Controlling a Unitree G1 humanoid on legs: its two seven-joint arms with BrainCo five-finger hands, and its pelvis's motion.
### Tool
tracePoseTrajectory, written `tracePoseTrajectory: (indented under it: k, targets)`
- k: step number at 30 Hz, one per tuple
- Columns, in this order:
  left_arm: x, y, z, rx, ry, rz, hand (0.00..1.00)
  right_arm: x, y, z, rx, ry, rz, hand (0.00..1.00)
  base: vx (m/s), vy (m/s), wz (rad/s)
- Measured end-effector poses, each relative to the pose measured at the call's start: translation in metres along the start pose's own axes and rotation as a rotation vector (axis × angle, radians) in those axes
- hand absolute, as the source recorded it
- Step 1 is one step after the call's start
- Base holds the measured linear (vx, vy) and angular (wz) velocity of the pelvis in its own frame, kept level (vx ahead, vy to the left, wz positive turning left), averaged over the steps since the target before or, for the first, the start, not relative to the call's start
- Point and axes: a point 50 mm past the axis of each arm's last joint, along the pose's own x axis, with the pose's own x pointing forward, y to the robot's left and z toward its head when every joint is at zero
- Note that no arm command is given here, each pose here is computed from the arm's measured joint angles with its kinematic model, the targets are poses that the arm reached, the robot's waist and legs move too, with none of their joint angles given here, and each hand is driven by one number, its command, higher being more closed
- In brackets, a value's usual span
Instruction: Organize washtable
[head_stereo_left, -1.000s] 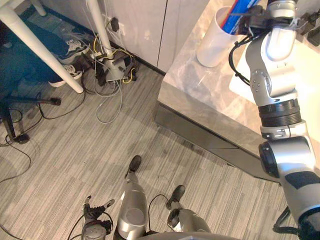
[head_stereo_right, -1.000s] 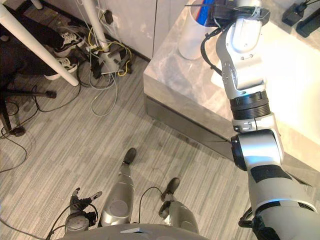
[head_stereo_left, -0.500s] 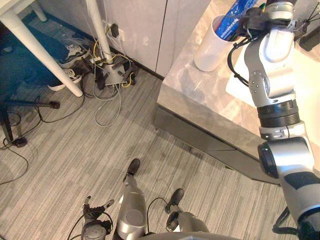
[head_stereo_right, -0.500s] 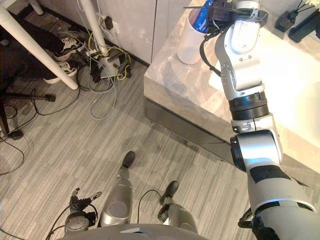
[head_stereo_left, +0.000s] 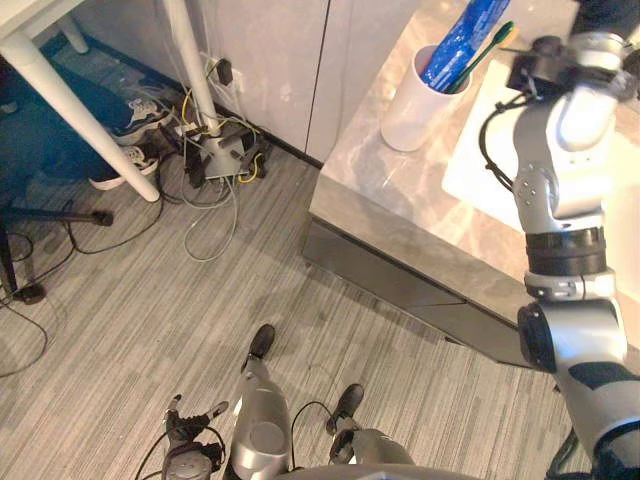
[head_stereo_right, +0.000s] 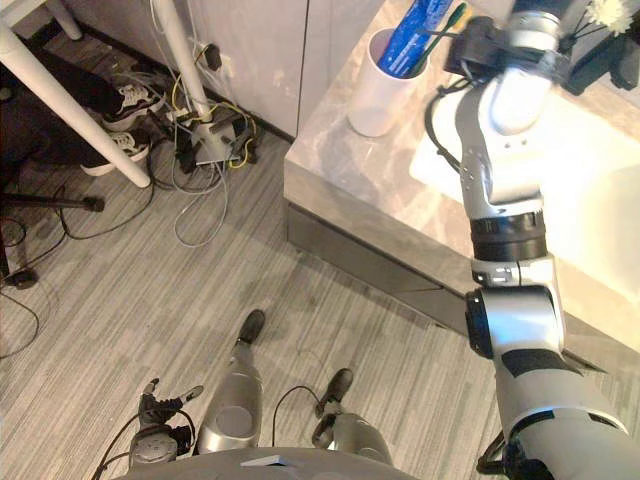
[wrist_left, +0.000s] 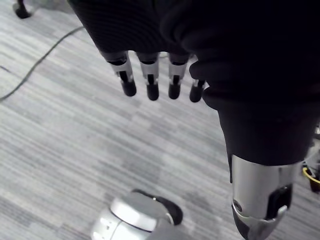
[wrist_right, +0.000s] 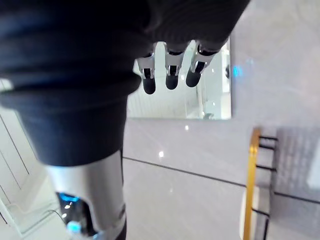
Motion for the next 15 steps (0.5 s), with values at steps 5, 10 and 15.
tracePoseTrajectory:
  k: [5,10,15]
  targets:
    - [-0.002,-0.001,-0.008,0.039,0.023,-0.026,0.0,-0.02,-0.052,0.013,-0.046,-0.058,-0.126,0.0,0.0,0.003,-0.15]
    - [-0.002,-0.003,-0.01,0.058,0.027,-0.046,0.0,-0.054,-0.12,0.033,-0.173,-0.113,-0.32,0.0,0.01,0.008,-0.15]
    - [-0.003,-0.002,-0.014,0.061,0.048,-0.048,0.0,-0.102,-0.185,0.043,-0.37,-0.034,-0.536,0.0,0.04,0.003,-0.12]
